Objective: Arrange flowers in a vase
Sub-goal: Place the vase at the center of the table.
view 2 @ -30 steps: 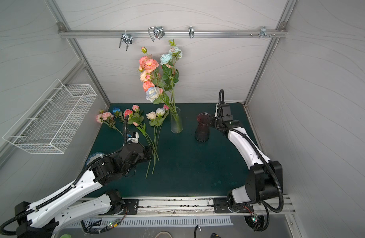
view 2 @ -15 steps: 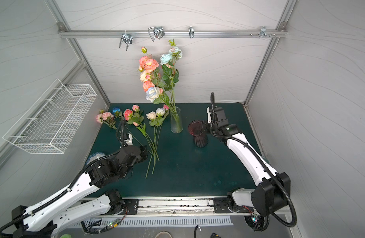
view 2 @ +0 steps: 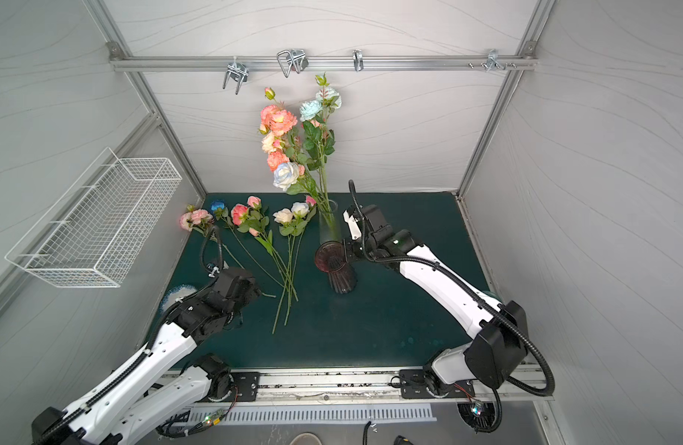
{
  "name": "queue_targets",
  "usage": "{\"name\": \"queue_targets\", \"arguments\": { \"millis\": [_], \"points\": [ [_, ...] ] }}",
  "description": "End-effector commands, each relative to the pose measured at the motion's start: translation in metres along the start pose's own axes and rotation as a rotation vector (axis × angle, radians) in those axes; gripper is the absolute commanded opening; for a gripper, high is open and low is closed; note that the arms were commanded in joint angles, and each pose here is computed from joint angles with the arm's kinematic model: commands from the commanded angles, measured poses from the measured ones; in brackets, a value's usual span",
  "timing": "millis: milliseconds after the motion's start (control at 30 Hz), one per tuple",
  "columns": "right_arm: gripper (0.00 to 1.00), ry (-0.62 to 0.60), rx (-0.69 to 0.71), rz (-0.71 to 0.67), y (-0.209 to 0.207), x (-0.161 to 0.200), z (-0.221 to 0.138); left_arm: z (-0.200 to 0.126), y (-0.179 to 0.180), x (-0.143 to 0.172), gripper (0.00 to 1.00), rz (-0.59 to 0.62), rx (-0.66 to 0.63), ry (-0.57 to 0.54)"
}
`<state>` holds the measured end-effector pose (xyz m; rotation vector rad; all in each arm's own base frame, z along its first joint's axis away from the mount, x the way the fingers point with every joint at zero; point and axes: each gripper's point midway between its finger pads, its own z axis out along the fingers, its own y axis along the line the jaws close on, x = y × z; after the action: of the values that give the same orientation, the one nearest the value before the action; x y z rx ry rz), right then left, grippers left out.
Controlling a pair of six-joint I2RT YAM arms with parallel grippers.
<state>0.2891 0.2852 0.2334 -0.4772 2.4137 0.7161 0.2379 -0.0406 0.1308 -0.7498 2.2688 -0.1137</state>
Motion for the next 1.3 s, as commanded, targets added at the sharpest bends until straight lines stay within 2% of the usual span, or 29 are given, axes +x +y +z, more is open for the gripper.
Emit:
{"name": "queue_targets", "arguments": {
  "millis": [0, 67, 100, 133, 200, 233, 367, 500, 567, 667, 867, 967, 1100, 1267],
  "points": [
    [0.0, 0.072, -0.019, 0.021, 0.002, 0.012, 0.013, 0.017, -0.013, -0.008, 0.73, -0.088, 0.023, -0.013],
    [0.0, 0.083, 0.0, 0.034, -0.006, 0.016, 0.017, 0.03, -0.008, -0.008, 0.7, -0.107, -0.026, -0.008],
    [0.05, 0.081, 0.009, 0.04, -0.01, 0.017, 0.018, 0.036, -0.006, -0.01, 0.7, -0.118, -0.053, -0.014],
    [0.12, 0.073, 0.014, 0.047, -0.013, 0.017, 0.018, 0.041, -0.004, -0.012, 0.69, -0.128, -0.071, -0.018],
    [0.34, 0.058, 0.014, 0.07, -0.019, 0.017, 0.016, 0.053, -0.002, -0.015, 0.69, -0.152, -0.096, -0.014],
    [0.42, 0.052, 0.011, 0.076, -0.021, 0.017, 0.015, 0.058, -0.002, -0.016, 0.68, -0.164, -0.102, -0.008],
    [0.52, 0.014, -0.002, 0.081, -0.025, 0.011, 0.006, 0.065, -0.006, -0.025, 0.68, -0.187, -0.105, 0.0],
    [0.72, -0.05, -0.02, 0.083, -0.026, -0.001, -0.006, 0.064, -0.003, -0.032, 0.7, -0.198, -0.117, -0.017],
    [0.73, -0.058, -0.035, 0.09, -0.025, -0.003, -0.008, 0.065, 0.002, -0.034, 0.7, -0.213, -0.132, -0.007],
    [0.64, -0.036, -0.052, 0.11, -0.028, 0.001, -0.004, 0.066, 0.012, -0.039, 0.69, -0.229, -0.165, 0.002],
    [0.79, -0.134, -0.037, 0.088, -0.031, -0.005, -0.02, 0.072, 0.035, -0.054, 0.71, -0.268, -0.238, -0.048],
    [0.86, -0.203, -0.013, 0.073, -0.031, -0.014, -0.04, 0.09, 0.04, -0.061, 0.69, -0.265, -0.292, -0.019],
    [0.86, -0.303, 0.01, 0.06, -0.03, -0.021, -0.071, 0.119, 0.035, -0.071, 0.63, -0.262, -0.312, 0.007],
    [0.86, -0.362, -0.001, 0.052, -0.024, -0.022, -0.102, 0.149, 0.025, -0.08, 0.61, -0.211, -0.325, 0.017]
  ]
}}
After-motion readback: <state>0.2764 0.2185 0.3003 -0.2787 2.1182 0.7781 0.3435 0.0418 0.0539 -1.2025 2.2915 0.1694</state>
